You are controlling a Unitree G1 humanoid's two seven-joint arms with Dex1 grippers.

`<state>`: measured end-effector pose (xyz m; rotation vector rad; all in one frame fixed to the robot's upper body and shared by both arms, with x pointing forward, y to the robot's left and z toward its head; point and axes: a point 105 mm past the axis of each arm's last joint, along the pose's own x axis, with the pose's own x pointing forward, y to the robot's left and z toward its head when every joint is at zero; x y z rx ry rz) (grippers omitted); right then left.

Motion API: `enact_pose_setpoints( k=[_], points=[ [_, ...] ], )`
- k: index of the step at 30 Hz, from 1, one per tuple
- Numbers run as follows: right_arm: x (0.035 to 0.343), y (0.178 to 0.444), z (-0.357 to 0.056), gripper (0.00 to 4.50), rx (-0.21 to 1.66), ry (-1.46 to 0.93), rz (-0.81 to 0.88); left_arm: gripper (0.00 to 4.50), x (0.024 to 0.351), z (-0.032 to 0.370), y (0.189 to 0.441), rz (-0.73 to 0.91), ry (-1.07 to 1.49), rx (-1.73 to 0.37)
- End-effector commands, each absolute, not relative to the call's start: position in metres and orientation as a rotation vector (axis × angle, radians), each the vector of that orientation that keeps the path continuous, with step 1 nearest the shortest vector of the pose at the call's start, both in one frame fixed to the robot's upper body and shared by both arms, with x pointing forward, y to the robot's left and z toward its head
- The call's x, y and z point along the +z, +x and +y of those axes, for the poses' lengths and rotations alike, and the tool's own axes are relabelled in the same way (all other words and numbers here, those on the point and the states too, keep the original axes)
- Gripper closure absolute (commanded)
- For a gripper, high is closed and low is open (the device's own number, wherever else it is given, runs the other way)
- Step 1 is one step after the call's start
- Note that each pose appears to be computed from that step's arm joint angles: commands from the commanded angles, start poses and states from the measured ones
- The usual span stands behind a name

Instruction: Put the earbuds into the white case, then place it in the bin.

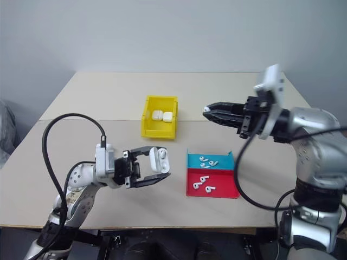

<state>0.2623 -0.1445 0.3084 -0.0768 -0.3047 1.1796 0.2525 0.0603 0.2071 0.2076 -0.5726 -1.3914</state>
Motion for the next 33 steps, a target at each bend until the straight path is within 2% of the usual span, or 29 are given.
enact_pose_setpoints(
  k=[1, 8, 12, 15, 33],
  points=[
    [0.318, 0.229, -0.143, 3.81, 1.240, 0.112, -0.409, 1.70, 0.226, 0.052, 0.247, -0.630, 0.156, -1.455],
    [0.296, 0.203, -0.125, 3.81, 1.376, 0.345, -0.376, 1.70, 0.233, 0.042, 0.247, -0.640, 0.134, -1.542],
    [0.283, 0.197, -0.115, 3.81, 1.383, 0.315, -0.351, 1.70, 0.234, 0.036, 0.248, -0.646, 0.125, -1.549],
    [0.272, 0.200, -0.109, 3.81, 1.359, 0.240, -0.342, 1.70, 0.234, 0.035, 0.247, -0.644, 0.122, -1.552],
    [0.250, 0.211, -0.096, 3.81, 1.400, 0.197, -0.259, 1.70, 0.232, 0.039, 0.246, -0.641, 0.134, -1.516]
  ],
)
